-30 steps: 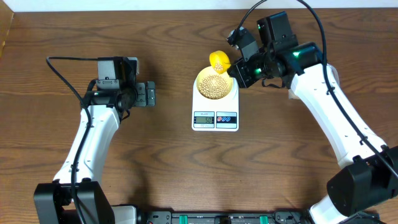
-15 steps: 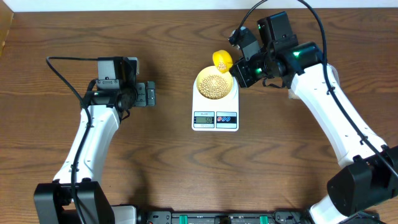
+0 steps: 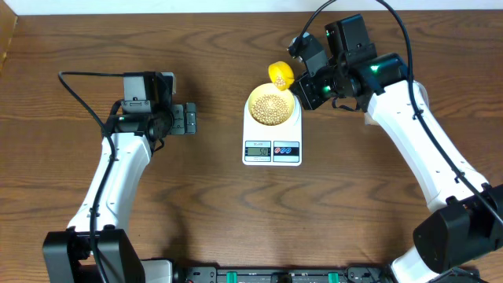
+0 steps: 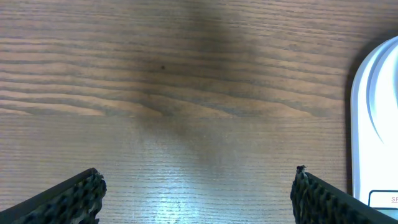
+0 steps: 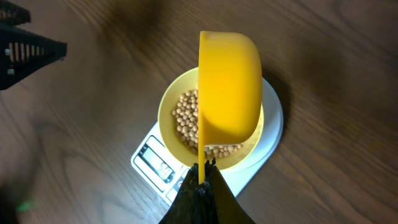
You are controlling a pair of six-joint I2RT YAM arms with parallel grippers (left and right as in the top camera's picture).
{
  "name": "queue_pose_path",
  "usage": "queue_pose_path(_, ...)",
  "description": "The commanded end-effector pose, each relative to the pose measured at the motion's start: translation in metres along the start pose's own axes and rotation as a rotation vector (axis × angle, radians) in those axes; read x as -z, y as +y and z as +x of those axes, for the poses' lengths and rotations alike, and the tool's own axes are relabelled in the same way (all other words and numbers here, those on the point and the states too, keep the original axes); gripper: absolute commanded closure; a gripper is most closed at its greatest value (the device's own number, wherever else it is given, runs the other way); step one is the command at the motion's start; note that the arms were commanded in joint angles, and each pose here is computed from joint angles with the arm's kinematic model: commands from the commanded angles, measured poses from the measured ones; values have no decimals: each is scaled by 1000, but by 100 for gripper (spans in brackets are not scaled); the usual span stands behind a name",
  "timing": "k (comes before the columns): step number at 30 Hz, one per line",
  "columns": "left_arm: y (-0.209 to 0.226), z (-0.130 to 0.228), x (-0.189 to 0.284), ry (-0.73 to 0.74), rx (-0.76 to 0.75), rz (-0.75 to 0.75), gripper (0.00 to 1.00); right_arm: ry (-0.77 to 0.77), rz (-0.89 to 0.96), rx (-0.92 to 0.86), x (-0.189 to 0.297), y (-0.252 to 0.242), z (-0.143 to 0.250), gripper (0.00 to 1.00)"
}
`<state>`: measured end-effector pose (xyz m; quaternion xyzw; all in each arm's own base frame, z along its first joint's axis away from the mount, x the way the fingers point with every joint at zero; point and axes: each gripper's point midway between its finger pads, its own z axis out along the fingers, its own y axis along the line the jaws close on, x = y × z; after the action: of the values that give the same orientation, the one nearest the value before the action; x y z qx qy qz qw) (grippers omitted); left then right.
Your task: Scoop item into bowl and weigh 50g on scale
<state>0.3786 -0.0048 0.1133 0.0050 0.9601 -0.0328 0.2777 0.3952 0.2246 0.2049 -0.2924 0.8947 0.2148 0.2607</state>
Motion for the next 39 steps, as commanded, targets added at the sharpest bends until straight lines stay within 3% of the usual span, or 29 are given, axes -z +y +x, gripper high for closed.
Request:
queue_pose_path(1, 0, 0, 2, -6, 12, 9, 2, -30, 25, 5, 8, -5, -9, 99)
queue_pose_path(8, 0, 1, 2, -6, 12, 9, 2, -60, -80, -53, 13, 3, -14, 99)
queue_pose_path(13, 0, 0, 2, -6, 12, 9, 2, -103, -238, -271, 33, -4, -19, 99)
queue_pose_path(21, 0, 1, 2, -6, 12, 9, 2, -158, -341, -648, 77, -60, -11, 99)
queue_pose_path(27, 0, 0, 2, -6, 12, 9, 2, -94, -244, -869, 100, -106, 39, 99)
queue_pose_path(32, 0, 0, 2, -6, 12, 9, 2, 40, -9, -1070, 116, -145, 105, 99)
queue_pose_path(36, 0, 1, 2, -6, 12, 9, 2, 135, 238, -1124, 131, -176, 150, 99)
queue_pose_path(39, 0, 1, 2, -6, 12, 9, 2, 147, 332, -1110, 136, -189, 159, 99)
